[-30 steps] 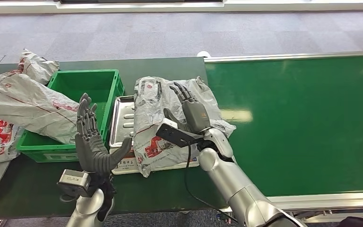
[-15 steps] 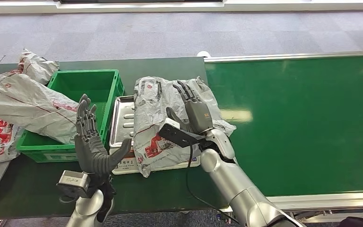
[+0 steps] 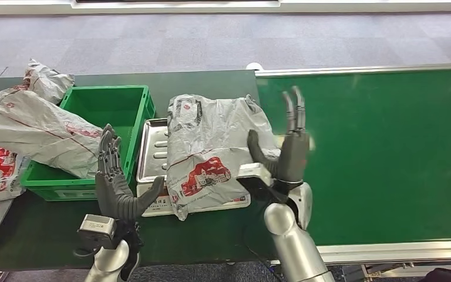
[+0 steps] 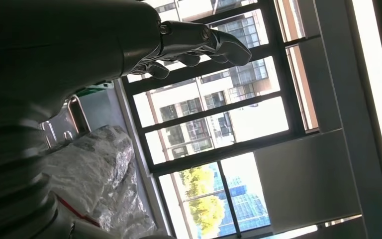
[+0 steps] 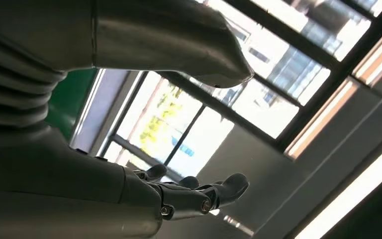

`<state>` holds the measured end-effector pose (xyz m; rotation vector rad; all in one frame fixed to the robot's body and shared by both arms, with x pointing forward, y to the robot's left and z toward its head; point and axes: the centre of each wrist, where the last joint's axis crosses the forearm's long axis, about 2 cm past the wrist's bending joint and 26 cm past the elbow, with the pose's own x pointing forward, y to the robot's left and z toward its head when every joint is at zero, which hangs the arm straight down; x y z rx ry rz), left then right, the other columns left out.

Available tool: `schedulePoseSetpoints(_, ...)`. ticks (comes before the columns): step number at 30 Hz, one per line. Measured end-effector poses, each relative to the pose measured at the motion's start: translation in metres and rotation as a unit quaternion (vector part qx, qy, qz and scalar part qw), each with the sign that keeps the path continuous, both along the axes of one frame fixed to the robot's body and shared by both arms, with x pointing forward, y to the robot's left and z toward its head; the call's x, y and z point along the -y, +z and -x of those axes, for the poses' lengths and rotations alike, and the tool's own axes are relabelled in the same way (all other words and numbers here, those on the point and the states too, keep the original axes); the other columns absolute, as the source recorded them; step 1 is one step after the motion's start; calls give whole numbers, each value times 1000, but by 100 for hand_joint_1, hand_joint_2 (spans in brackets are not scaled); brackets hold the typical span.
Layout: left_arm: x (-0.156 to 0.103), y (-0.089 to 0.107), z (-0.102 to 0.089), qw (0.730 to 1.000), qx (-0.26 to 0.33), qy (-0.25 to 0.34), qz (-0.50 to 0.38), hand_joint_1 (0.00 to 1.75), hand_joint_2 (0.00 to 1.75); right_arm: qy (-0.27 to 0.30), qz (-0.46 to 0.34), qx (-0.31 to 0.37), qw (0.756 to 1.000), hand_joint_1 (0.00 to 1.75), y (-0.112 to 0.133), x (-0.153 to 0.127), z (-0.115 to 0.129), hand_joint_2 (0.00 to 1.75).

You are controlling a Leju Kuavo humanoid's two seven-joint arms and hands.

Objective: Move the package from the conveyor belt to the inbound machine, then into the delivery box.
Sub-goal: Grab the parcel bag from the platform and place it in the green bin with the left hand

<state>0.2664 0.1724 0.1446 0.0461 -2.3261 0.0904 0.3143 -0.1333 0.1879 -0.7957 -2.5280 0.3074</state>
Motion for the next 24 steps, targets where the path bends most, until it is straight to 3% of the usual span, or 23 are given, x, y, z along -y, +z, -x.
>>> schedulePoseSetpoints(4, 0, -2, 2, 1000, -5, 5, 3, 0, 175, -61, -76, 27, 995, 0, 13, 36, 18, 175)
schedulePoseSetpoints(11, 5, -1, 4, 1000, -7, 4, 13, 0, 175, -119, -83, 46, 988, 0, 16, 70, 32, 175)
schedulePoseSetpoints(24, 8, 3, 5, 1000, -4, 13, 22, 0, 175, -145, -76, 53, 985, 0, 15, 84, 43, 175)
